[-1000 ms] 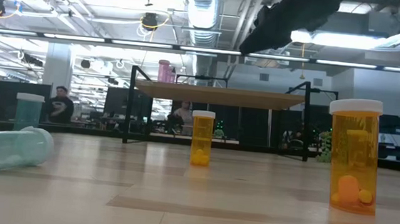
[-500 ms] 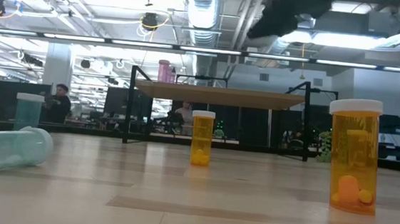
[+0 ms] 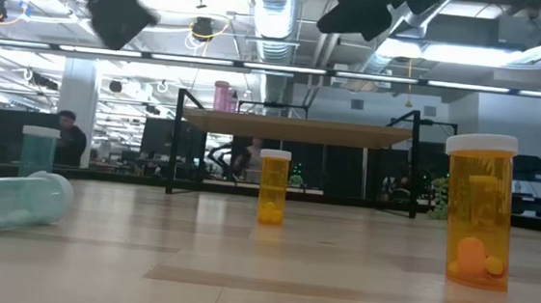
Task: Pick and place medicine bottles onto shelf by color
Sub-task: Put the top green pill bottle on the shelf
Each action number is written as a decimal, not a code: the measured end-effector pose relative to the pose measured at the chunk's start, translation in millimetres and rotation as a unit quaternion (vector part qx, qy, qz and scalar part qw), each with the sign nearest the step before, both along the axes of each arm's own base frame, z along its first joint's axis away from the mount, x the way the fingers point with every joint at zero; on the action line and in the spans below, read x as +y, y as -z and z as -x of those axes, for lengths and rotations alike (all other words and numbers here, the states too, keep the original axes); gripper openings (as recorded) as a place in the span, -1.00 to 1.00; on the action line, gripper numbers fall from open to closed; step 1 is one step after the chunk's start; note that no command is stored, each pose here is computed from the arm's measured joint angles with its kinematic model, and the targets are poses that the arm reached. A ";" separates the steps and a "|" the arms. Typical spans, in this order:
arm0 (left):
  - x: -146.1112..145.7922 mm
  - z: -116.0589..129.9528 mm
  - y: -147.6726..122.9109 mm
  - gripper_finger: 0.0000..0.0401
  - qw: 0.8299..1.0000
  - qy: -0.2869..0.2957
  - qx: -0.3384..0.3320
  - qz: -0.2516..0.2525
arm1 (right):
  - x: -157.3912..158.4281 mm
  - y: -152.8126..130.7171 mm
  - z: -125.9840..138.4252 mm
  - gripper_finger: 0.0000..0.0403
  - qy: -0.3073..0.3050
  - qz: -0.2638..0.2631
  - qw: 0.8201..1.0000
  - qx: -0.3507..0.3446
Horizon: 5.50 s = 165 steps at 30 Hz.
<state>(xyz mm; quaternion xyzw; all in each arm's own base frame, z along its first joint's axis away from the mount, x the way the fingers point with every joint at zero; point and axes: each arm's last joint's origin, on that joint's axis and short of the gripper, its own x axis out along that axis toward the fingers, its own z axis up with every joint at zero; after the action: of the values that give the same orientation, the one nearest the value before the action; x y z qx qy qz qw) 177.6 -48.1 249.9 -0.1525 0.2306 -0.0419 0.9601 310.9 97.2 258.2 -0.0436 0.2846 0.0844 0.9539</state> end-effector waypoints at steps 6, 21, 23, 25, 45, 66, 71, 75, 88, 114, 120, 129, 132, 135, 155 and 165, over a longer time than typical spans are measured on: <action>-6.0 16.2 21.4 -0.17 0.992 -0.004 0.129 -0.012 | -0.9 -1.6 -1.4 0.19 0.000 0.004 1.000 -0.011; -48.4 65.8 62.9 -0.17 0.989 -0.059 0.127 -0.049 | 2.2 -1.5 -0.3 0.19 0.002 -0.006 1.000 -0.009; -51.7 72.5 66.5 -0.17 0.990 -0.059 0.118 -0.043 | 2.2 -2.0 -0.6 0.19 0.002 -0.007 1.000 -0.012; -52.8 79.4 72.8 -0.17 0.991 -0.065 0.112 -0.033 | 2.4 -2.9 -1.2 0.19 0.002 -0.007 1.000 -0.017; -41.9 98.0 138.9 -0.17 0.991 -0.098 0.069 0.053 | 2.5 -6.3 -3.2 0.19 -0.003 -0.003 0.999 -0.038; -43.9 93.2 145.7 0.32 0.995 -0.077 0.062 -0.010 | 0.4 -7.9 -4.8 0.19 -0.001 -0.004 0.999 -0.047; -49.5 81.2 142.5 0.28 0.993 -0.070 0.085 -0.048 | 0.4 -9.5 -5.5 0.19 -0.003 -0.002 0.998 -0.056; -52.7 72.6 143.4 0.28 0.991 -0.064 0.103 -0.055 | 0.4 -9.5 -5.5 0.19 -0.005 0.001 0.998 -0.057; -54.4 55.6 155.8 0.28 0.989 -0.079 0.103 -0.066 | 0.6 -9.4 -5.4 0.19 -0.008 0.006 0.998 -0.057; -55.2 45.9 170.3 -0.35 0.986 -0.106 0.095 -0.082 | 0.6 -9.3 -5.4 0.19 -0.008 0.006 0.998 -0.057; -58.0 41.7 166.7 -0.39 0.991 -0.096 0.082 -0.052 | -2.2 -9.6 -6.4 0.19 -0.002 0.004 0.998 -0.058; -61.6 -6.1 134.6 -0.39 0.995 -0.053 0.041 -0.076 | -29.5 -11.0 -14.1 0.19 0.044 -0.006 0.997 -0.064; -58.4 -13.5 131.7 -0.39 0.994 -0.041 0.055 -0.081 | -32.4 -11.0 -14.7 0.19 0.042 -0.008 0.997 -0.063; -54.3 -13.9 134.1 -0.39 0.993 -0.044 0.073 -0.083 | -32.1 -10.9 -14.6 0.19 0.036 -0.010 0.997 -0.062; -56.5 -11.8 129.3 -0.39 0.995 -0.005 0.076 -0.069 | -28.8 -12.4 -14.7 0.19 0.027 -0.007 0.997 -0.071; -47.4 22.7 99.1 -0.37 0.992 0.029 0.119 -0.036 | -28.9 -12.2 -14.6 0.19 0.026 -0.004 0.997 -0.071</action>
<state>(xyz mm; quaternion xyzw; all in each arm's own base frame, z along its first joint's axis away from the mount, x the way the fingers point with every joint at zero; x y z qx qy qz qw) 154.8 -95.5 150.8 -0.1151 0.3487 -0.0427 0.9292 325.5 68.3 270.4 -0.0383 0.2173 0.0579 0.9736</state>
